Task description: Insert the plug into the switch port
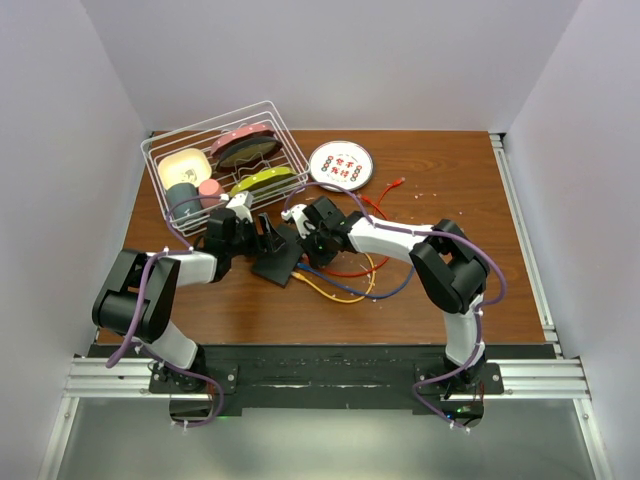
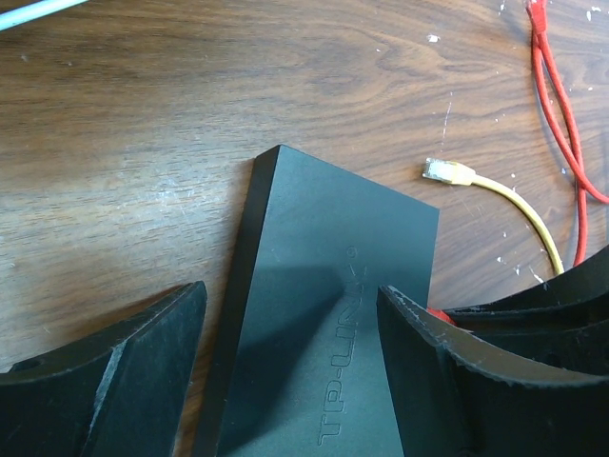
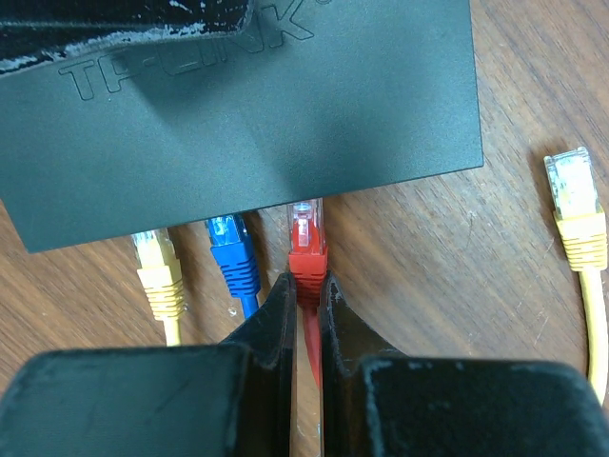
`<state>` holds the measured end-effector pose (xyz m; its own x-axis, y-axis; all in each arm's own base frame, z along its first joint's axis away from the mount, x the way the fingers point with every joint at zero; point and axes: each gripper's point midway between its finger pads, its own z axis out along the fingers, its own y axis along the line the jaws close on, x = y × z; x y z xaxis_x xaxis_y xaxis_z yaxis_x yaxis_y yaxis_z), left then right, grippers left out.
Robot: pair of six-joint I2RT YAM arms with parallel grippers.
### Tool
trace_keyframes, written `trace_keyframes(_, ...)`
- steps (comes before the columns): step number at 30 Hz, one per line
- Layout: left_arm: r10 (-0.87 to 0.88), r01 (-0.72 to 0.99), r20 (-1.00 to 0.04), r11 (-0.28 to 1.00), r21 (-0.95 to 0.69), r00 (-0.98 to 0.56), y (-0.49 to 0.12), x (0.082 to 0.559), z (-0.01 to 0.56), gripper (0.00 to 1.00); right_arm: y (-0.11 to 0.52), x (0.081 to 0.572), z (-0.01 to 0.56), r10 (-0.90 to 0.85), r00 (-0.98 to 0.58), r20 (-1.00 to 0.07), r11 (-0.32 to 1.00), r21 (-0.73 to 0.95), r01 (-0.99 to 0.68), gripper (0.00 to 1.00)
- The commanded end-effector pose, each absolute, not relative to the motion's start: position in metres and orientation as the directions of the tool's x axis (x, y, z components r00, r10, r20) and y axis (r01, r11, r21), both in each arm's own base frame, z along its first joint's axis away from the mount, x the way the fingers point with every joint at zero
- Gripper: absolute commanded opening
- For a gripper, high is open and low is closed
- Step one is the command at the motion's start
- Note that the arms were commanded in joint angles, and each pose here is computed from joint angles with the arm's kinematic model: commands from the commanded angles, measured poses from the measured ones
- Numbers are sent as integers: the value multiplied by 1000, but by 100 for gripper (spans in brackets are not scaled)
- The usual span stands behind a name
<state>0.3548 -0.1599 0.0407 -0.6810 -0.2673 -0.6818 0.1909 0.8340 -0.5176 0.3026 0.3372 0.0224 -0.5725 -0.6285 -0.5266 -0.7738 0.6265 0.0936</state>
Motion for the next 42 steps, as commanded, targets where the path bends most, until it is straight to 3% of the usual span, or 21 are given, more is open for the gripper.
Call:
trace_keyframes(1,-265,224,-709,827,-515,-654,-160,360,47,77,354,308,39,-611,-544,-574,606,102,-789,0)
trace_keyframes(22,-254,244,-709,819,-520,-658,-163,358,48,77,360,307,37,-652,-493,-576,562,69,-824,0)
trace_keyframes(35,-234,280,-697,795,-539,-678,-169,347,44,62,376,318,42,-628,-479,-614,556,78,-828,0)
trace_keyframes(42,-221,296,-690,784,-546,-689,-172,340,40,60,386,321,52,-620,-456,-638,530,88,-843,0)
